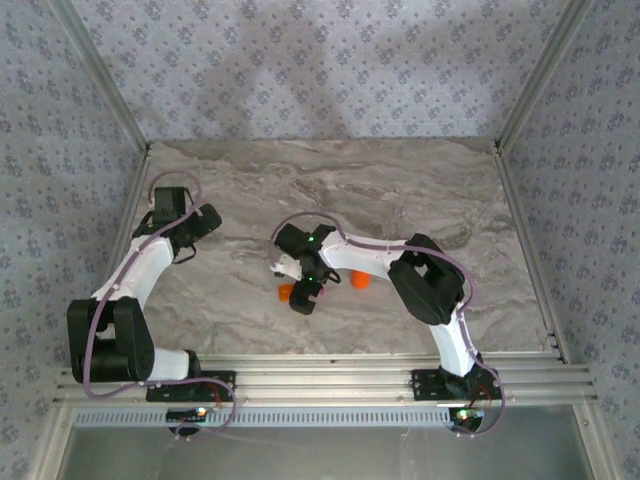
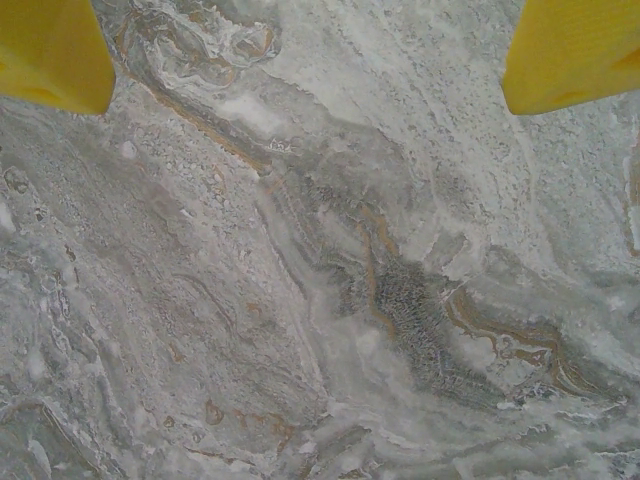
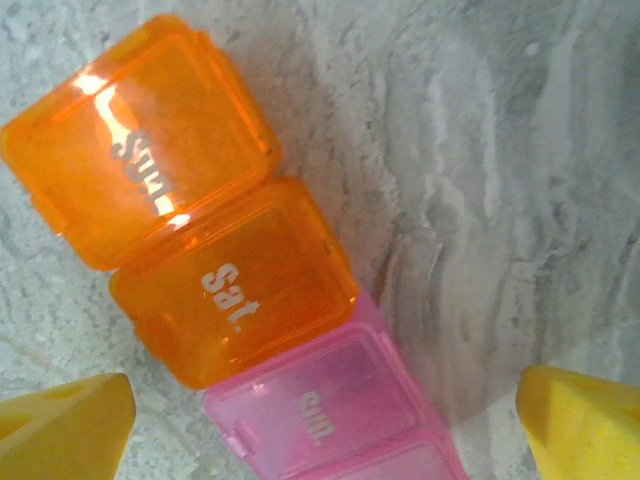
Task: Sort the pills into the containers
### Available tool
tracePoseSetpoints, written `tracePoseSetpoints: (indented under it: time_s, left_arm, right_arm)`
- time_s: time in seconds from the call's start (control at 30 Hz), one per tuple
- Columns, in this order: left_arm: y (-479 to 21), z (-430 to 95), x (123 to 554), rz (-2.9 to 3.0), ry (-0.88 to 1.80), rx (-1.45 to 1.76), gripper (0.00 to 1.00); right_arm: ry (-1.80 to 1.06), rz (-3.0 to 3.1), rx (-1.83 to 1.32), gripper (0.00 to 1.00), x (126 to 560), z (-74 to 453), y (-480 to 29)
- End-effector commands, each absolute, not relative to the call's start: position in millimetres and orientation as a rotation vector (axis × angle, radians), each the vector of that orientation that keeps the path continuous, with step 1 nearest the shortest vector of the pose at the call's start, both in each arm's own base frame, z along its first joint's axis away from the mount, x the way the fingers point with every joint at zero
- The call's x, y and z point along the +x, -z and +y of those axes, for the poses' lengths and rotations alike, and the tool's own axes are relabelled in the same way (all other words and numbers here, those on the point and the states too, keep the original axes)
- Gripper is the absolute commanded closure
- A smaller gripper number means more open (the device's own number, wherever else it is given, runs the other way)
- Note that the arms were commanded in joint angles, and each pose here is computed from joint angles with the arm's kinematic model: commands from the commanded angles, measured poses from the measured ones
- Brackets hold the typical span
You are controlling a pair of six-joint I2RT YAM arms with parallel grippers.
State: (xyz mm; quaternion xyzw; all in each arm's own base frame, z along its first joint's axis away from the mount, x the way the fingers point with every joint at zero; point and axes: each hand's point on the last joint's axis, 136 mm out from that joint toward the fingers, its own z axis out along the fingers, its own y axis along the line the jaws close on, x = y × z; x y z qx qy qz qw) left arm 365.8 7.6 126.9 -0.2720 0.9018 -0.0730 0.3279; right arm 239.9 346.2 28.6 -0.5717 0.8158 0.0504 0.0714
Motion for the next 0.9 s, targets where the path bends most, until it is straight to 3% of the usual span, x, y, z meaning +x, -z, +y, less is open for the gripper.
tracePoseSetpoints:
  time_s: [0.0, 0.43, 0.87]
  left_arm:
    - [-132, 7, 367, 2.351, 0.214, -0.727, 0.01]
    - [-130, 6, 366, 2.364, 0.217, -0.725, 0.01]
    - [-140, -2, 366, 2.291, 0.323, -0.767, 0.01]
  right_arm:
    - [-0.065, 2.457, -1.647, 0.00, 257, 346, -26]
    - [-0.054, 2.559, -1.296, 0.03, 320, 352, -44]
    - [-0.221, 2.643, -1.243, 0.07, 294, 335, -45]
